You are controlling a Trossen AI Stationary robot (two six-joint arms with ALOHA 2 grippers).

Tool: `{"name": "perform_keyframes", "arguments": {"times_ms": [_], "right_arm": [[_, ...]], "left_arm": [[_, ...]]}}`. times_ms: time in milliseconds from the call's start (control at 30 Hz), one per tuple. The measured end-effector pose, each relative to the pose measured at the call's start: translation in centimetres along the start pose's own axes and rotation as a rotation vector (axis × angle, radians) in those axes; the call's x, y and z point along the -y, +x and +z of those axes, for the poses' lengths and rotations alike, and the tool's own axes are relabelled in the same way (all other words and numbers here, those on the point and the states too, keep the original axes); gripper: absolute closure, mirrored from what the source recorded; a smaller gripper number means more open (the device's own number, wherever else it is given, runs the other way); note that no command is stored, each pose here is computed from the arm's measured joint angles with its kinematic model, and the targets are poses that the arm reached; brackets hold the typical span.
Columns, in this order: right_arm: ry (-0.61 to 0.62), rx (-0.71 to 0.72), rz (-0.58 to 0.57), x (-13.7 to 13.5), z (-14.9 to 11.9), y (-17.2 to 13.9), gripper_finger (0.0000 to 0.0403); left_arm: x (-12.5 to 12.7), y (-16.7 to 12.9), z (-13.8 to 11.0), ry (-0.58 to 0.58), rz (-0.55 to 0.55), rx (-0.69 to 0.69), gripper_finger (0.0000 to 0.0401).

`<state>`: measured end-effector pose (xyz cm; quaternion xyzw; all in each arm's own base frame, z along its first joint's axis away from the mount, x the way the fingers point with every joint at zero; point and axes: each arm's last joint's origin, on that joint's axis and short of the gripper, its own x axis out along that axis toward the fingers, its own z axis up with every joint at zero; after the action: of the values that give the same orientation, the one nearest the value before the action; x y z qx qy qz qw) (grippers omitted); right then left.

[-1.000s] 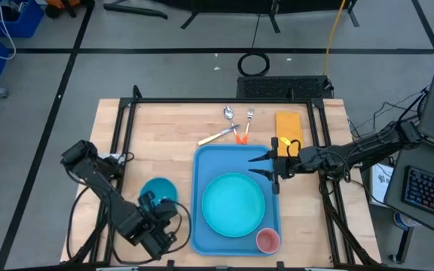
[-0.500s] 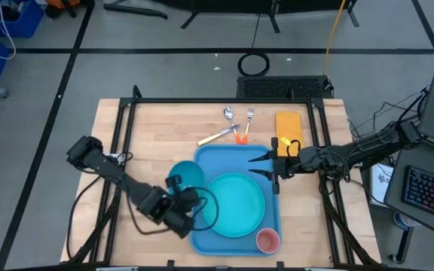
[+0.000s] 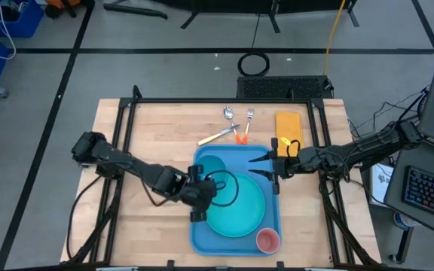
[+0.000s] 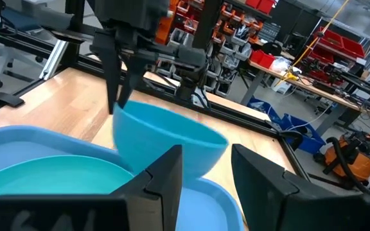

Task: Set up tray
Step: Put the blue bowl on the plate on the blue serving tray

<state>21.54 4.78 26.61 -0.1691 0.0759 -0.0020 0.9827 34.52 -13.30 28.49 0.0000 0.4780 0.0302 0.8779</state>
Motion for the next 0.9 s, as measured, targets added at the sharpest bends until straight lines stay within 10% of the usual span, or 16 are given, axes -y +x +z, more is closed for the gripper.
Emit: {"name": "perform_keyframes", "arguments": {"times_ms": [900], "right_arm": [[0.04, -0.019, 0.007, -0.1, -0.2, 0.0, 0.028]], "left_arm": [[1.5, 7.3, 0.6, 0.135, -0.208, -0.024, 0.0393]]}}
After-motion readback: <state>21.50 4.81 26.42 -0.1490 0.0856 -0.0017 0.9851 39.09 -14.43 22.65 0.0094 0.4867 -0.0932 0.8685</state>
